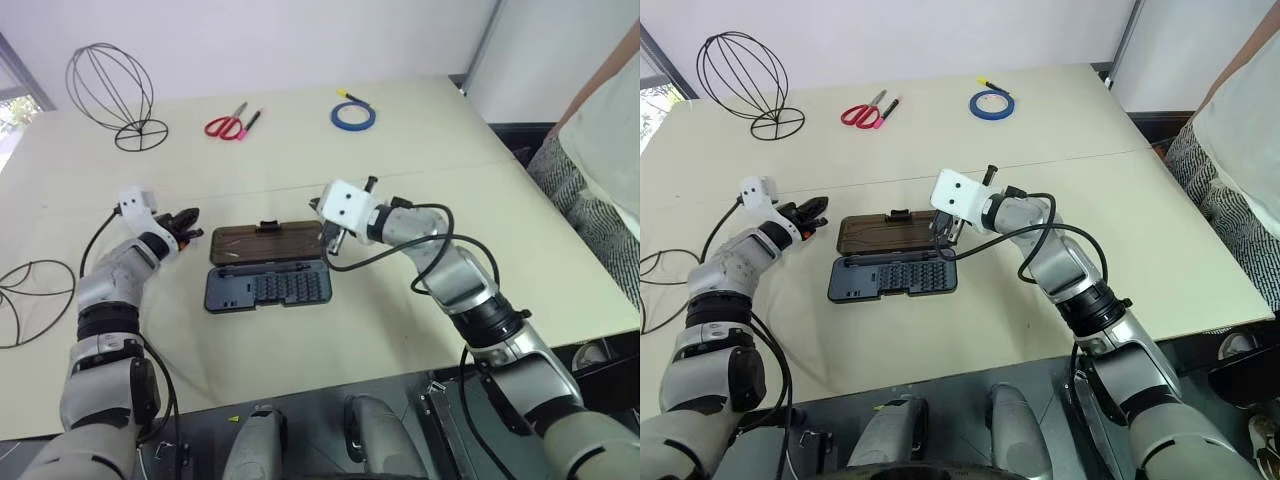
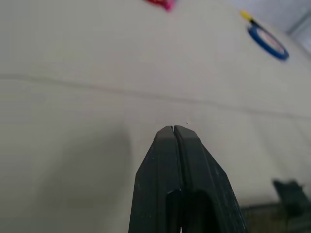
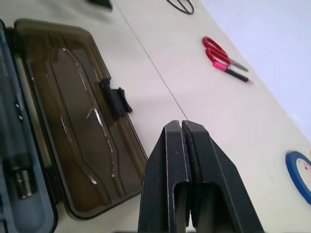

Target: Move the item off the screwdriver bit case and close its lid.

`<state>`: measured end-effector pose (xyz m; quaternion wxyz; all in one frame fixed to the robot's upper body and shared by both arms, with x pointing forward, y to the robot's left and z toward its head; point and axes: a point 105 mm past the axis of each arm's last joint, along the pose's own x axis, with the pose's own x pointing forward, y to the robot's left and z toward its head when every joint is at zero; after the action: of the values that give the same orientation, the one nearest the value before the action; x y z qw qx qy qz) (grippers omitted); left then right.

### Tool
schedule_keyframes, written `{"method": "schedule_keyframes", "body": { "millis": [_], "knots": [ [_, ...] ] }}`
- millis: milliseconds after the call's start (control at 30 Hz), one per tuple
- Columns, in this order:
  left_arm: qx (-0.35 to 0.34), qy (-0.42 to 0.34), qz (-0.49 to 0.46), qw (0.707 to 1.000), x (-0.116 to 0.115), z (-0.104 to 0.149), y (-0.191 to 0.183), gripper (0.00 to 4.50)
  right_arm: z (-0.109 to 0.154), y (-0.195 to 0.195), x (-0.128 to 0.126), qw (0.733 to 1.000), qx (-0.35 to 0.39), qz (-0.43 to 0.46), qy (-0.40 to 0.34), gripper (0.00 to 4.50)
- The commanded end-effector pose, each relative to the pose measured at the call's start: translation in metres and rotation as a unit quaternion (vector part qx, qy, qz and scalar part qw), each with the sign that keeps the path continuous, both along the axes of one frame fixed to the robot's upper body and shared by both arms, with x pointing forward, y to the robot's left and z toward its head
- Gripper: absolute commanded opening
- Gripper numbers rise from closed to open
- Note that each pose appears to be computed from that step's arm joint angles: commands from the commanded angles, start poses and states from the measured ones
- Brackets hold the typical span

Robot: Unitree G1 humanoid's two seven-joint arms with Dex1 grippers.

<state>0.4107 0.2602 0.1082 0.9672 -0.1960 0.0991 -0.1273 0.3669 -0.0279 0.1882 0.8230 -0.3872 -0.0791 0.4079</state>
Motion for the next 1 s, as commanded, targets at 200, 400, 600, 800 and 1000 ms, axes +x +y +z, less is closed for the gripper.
{"method": "schedule_keyframes", "body": {
  "millis": [200, 400, 600, 800, 1000],
  "knots": [
    [0.003, -0.058, -0.009, 0.998, 0.010, 0.034, -0.001, 0.00, 0.011, -0.001, -0.006, 1.000, 0.007, 0.007, -0.013, 0.03],
    [0.001, -0.104, -0.072, 0.992, -0.008, 0.062, -0.017, 0.00, -0.003, -0.016, 0.008, 0.998, 0.022, -0.040, 0.048, 0.03],
    [0.057, -0.087, -0.252, 0.962, -0.068, 0.066, -0.056, 0.00, -0.002, -0.025, 0.034, 0.981, 0.084, -0.106, 0.138, 0.03],
    [0.134, -0.030, -0.353, 0.925, -0.114, 0.039, -0.068, 0.00, -0.001, -0.013, 0.048, 0.964, 0.126, -0.127, 0.196, 0.90],
    [0.159, -0.021, -0.363, 0.918, -0.123, 0.030, -0.069, 0.00, -0.015, 0.001, 0.042, 0.959, 0.103, -0.111, 0.242, 4.03]
  ]
}}
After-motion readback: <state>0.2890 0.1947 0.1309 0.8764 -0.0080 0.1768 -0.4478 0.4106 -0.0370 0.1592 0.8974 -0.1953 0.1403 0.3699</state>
